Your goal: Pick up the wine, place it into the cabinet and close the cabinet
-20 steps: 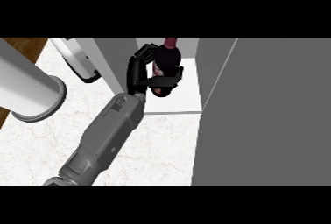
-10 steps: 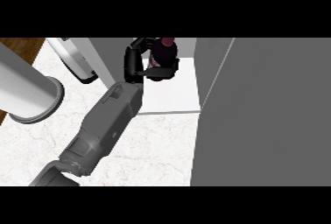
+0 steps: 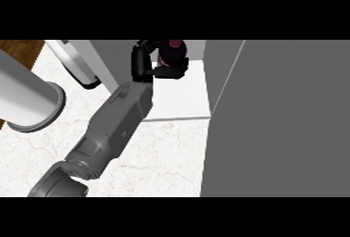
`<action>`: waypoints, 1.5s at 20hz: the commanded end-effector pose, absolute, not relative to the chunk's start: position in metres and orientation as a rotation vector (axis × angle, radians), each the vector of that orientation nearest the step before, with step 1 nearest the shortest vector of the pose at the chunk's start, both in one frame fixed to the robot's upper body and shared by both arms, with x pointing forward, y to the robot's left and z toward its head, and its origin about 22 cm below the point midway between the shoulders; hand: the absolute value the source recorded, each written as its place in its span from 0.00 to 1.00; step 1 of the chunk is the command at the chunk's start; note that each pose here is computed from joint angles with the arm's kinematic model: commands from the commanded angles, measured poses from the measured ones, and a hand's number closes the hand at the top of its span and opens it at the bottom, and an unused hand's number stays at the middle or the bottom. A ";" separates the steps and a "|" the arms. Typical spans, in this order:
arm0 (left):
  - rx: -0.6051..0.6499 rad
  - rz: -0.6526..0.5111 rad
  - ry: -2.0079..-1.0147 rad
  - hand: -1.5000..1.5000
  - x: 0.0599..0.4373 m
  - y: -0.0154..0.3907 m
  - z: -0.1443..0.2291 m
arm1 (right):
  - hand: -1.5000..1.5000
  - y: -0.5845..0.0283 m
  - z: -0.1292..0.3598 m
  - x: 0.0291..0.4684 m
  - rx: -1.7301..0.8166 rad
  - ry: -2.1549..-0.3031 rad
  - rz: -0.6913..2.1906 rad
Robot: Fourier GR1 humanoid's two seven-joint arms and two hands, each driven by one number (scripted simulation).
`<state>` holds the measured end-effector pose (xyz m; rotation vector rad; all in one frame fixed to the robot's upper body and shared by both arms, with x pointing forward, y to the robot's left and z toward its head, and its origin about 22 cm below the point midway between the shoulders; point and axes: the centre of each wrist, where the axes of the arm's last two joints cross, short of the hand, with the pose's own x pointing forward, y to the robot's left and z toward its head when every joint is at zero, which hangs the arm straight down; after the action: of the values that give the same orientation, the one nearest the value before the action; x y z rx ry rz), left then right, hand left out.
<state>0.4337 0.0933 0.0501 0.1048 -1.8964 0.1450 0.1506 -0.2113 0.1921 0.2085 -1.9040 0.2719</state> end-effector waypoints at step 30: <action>0.291 0.129 -1.794 0.00 0.429 0.118 0.020 | 0.00 -0.205 0.196 0.153 0.264 -1.939 0.274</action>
<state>0.4281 0.1072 0.0225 0.2232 -1.8083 0.1463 0.1582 -0.2066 0.1965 0.2344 -1.9215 0.2874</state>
